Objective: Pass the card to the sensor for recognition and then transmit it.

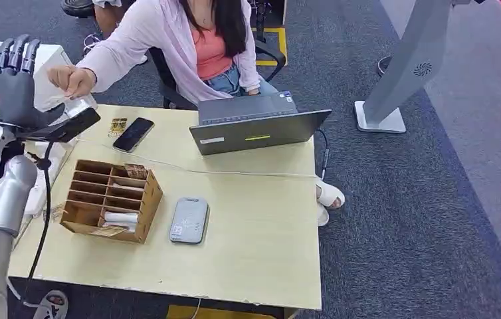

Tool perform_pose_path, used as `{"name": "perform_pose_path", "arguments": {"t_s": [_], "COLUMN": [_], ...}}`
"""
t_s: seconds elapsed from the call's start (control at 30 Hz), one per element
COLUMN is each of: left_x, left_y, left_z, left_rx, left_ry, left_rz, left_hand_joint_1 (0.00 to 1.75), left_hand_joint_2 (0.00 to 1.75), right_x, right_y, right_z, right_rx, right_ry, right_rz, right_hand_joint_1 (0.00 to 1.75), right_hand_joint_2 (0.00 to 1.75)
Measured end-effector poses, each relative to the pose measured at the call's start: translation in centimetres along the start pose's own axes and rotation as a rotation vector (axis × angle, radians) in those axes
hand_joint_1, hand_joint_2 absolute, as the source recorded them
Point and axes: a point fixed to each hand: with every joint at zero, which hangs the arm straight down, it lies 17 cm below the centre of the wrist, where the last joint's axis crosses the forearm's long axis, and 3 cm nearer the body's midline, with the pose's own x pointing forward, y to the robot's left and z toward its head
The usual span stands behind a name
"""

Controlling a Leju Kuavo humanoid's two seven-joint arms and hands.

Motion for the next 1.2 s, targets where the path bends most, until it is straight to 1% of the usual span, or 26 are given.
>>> {"name": "perform_pose_path", "arguments": {"t_s": [0.2,0.4,0.43,0.73,1.2], "left_x": [-2.3,-3.4,-3.5,-4.0,-4.2], "left_y": [1.5,1.3,1.2,0.2,0.1], "left_z": [-1.8,-1.9,-1.8,-1.3,-1.2], "left_rx": [0.009,-0.010,-0.013,-0.043,-0.047], "left_ry": [-0.003,0.004,0.005,0.006,0.001], "left_rz": [-0.166,-0.191,-0.192,-0.190,-0.177], "left_hand_joint_1": [0.00,0.00,1.75,1.75,1.75], "left_hand_joint_2": [1.75,1.75,1.75,1.75,1.75], "right_x": [0.1,0.2,0.2,0.2,0.2], "right_y": [0.1,0.1,0.0,0.1,0.1], "right_z": [0.0,0.0,0.0,0.0,0.0], "right_rx": [0.000,-0.002,-0.003,-0.001,-0.002], "right_ry": [-0.009,-0.015,-0.015,-0.018,-0.020], "right_rz": [0.053,0.068,0.069,0.074,0.082], "right_hand_joint_1": [0.00,0.00,0.00,0.00,0.00], "right_hand_joint_2": [1.75,1.75,1.75,1.75,1.75]}}
